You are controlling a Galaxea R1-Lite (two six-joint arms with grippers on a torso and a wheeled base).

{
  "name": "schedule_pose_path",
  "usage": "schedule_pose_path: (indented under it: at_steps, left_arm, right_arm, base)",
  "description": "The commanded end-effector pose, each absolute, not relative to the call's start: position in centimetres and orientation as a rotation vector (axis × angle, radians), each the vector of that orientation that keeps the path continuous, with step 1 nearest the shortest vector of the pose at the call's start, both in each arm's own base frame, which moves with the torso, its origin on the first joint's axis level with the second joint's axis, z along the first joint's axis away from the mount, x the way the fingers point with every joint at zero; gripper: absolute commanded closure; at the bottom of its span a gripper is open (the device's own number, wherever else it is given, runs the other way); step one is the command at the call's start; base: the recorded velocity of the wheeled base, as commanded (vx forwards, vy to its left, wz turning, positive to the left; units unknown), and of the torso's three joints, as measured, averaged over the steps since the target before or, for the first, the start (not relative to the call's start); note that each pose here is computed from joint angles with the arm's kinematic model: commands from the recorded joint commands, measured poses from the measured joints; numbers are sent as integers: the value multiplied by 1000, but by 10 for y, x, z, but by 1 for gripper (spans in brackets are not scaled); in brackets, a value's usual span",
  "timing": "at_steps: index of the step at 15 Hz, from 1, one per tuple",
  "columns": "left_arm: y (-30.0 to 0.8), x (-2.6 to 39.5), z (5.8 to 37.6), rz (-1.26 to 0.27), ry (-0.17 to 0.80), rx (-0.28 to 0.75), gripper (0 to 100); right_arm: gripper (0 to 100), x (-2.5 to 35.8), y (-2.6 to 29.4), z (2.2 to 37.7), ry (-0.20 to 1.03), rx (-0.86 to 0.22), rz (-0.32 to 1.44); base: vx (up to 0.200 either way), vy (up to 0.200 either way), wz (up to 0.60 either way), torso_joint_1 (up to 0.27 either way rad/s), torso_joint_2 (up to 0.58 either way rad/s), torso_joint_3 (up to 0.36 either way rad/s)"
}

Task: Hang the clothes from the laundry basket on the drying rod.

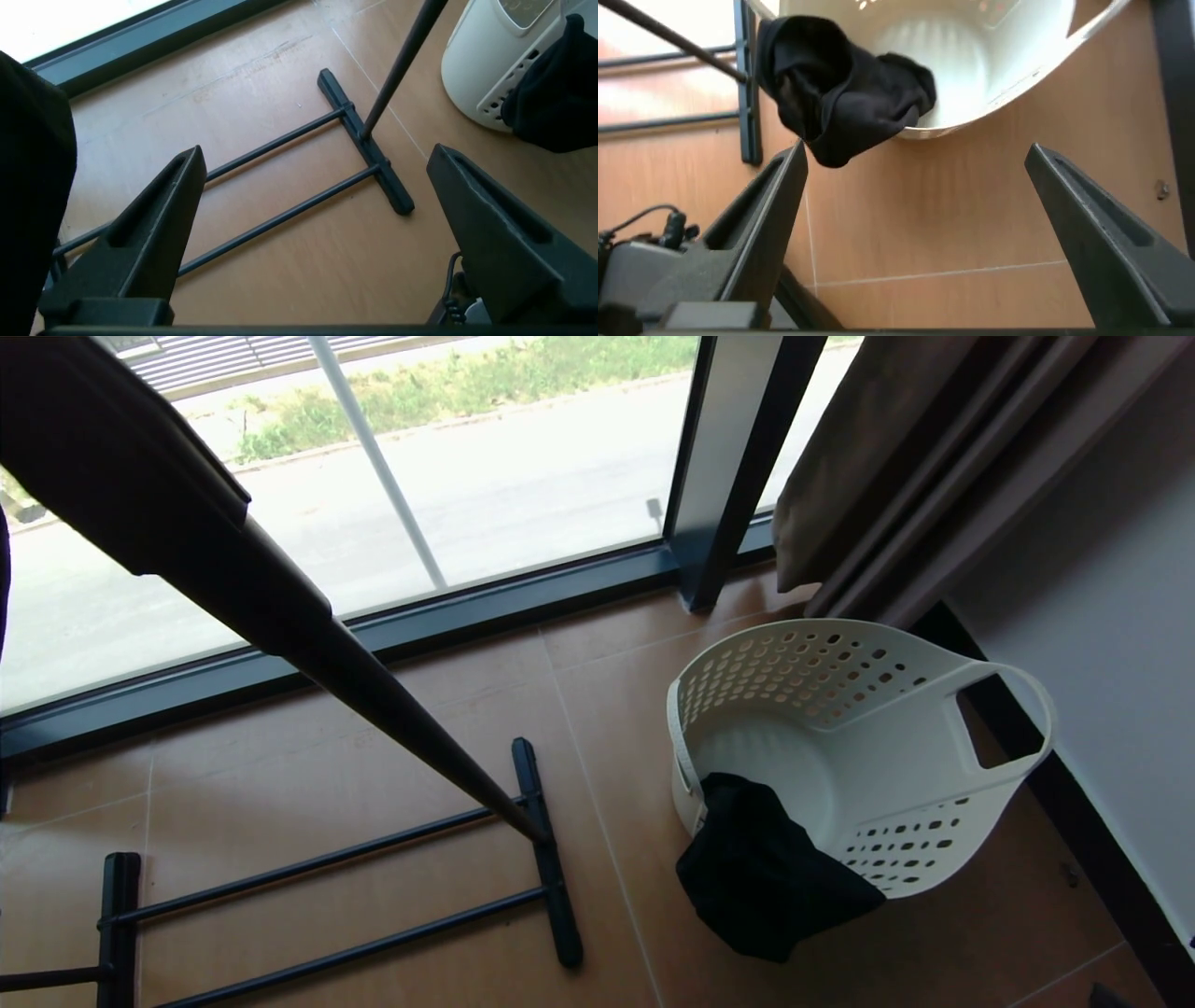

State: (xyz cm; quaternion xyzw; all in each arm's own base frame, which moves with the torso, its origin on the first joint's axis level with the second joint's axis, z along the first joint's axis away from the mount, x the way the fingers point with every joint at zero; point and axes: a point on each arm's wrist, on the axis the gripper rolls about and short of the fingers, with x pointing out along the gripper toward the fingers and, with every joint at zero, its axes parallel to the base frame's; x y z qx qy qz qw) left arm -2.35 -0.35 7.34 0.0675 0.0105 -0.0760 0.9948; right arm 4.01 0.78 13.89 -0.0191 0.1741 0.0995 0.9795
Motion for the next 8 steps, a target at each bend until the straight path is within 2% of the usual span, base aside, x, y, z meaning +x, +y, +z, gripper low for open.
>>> schedule_pose_path:
  at_steps: [1,3,4,8]
  left_arm:
    - [-3,-23,73,-154,21,141,0]
    - [-3,-23,73,-152,21,141,0]
    - [-3,-23,73,-154,21,141,0]
    - [-3,-23,74,-156,17,174,0]
  right_arm:
    - [0,147,39,160,595,-208,316]
    - [0,178,48,157,631,-359,375]
    - [0,206,58,152,661,-444,419]
    - [0,285,84,128,689,-673,526]
  base:
    - [0,0,0,0,0,0]
    - [0,0,0,0,0,0]
    - [0,0,0,0,0,0]
    - [0,0,0,0,0,0]
